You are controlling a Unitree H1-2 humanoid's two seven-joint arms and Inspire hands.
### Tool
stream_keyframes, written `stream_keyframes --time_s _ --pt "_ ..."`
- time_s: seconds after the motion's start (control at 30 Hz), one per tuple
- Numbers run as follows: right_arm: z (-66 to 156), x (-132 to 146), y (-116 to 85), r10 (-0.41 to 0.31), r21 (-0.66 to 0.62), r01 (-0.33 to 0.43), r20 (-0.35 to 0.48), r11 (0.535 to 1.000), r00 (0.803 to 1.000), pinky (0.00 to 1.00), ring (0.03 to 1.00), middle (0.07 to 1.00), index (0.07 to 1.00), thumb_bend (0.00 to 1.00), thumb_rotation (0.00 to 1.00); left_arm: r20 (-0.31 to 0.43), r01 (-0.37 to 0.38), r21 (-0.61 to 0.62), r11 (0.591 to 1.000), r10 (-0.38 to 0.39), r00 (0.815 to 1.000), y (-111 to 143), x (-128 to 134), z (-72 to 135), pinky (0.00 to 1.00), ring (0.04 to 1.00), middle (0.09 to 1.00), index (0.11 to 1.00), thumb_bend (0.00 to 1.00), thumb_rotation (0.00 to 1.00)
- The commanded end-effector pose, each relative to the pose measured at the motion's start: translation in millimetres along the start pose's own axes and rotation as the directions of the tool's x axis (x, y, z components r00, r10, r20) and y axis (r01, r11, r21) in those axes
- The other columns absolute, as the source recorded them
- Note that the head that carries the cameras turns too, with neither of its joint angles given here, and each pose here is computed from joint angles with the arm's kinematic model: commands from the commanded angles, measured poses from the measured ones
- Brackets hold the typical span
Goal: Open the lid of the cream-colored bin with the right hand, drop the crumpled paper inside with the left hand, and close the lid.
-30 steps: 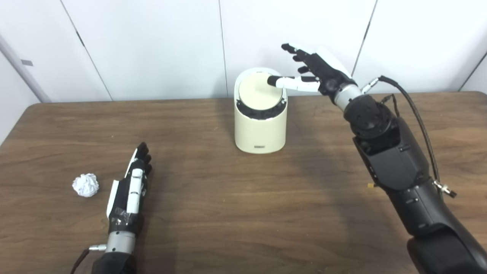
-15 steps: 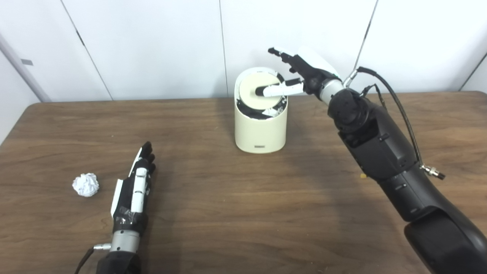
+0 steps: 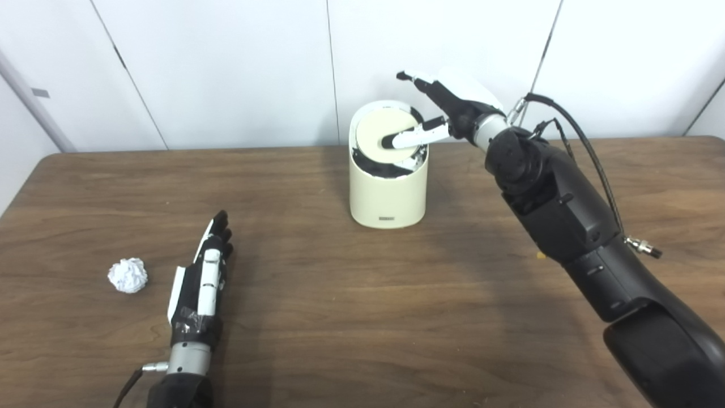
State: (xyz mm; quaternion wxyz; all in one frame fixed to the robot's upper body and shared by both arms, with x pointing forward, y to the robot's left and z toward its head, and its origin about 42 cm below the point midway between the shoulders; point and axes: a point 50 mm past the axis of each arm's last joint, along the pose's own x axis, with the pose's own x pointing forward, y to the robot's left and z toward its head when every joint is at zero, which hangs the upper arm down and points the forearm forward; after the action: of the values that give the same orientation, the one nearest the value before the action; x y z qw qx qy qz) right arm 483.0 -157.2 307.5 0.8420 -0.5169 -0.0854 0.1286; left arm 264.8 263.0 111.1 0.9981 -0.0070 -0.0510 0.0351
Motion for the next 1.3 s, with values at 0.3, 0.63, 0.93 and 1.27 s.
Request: stream_keyframes --time_s 0.3,0.63,0.93,1.27 --pt "18 6 -26 -0.061 -0.023 0.063 0.066 0.998 0.996 0.93 0.981 0.964 0.947 0.70 0.46 -0.044 0.004 -0.045 0.999 -0.006 0.999 -12 -6 -14 1.00 1.000 1.000 0.981 0.46 0.94" --pt "13 8 -19 -0.050 -0.066 0.054 0.060 0.996 0.997 0.95 0.984 0.967 0.954 0.69 0.42 -0.036 0.004 -0.030 1.000 -0.005 0.999 -13 -6 -14 1.00 1.000 1.000 0.983 0.46 0.94" --pt "12 10 -11 -0.038 -0.145 0.048 0.070 0.988 0.997 0.99 0.992 0.974 0.952 0.73 0.30 -0.042 0.000 -0.038 0.999 -0.001 0.999 -14 -6 -13 1.00 1.000 1.000 0.981 0.47 0.95" --pt "10 8 -2 -0.024 -0.116 0.032 0.074 0.993 0.997 0.98 0.993 0.977 0.954 0.71 0.37 -0.039 0.005 -0.034 0.999 -0.006 0.999 -13 -7 -13 1.00 1.000 1.000 0.986 0.47 0.97"
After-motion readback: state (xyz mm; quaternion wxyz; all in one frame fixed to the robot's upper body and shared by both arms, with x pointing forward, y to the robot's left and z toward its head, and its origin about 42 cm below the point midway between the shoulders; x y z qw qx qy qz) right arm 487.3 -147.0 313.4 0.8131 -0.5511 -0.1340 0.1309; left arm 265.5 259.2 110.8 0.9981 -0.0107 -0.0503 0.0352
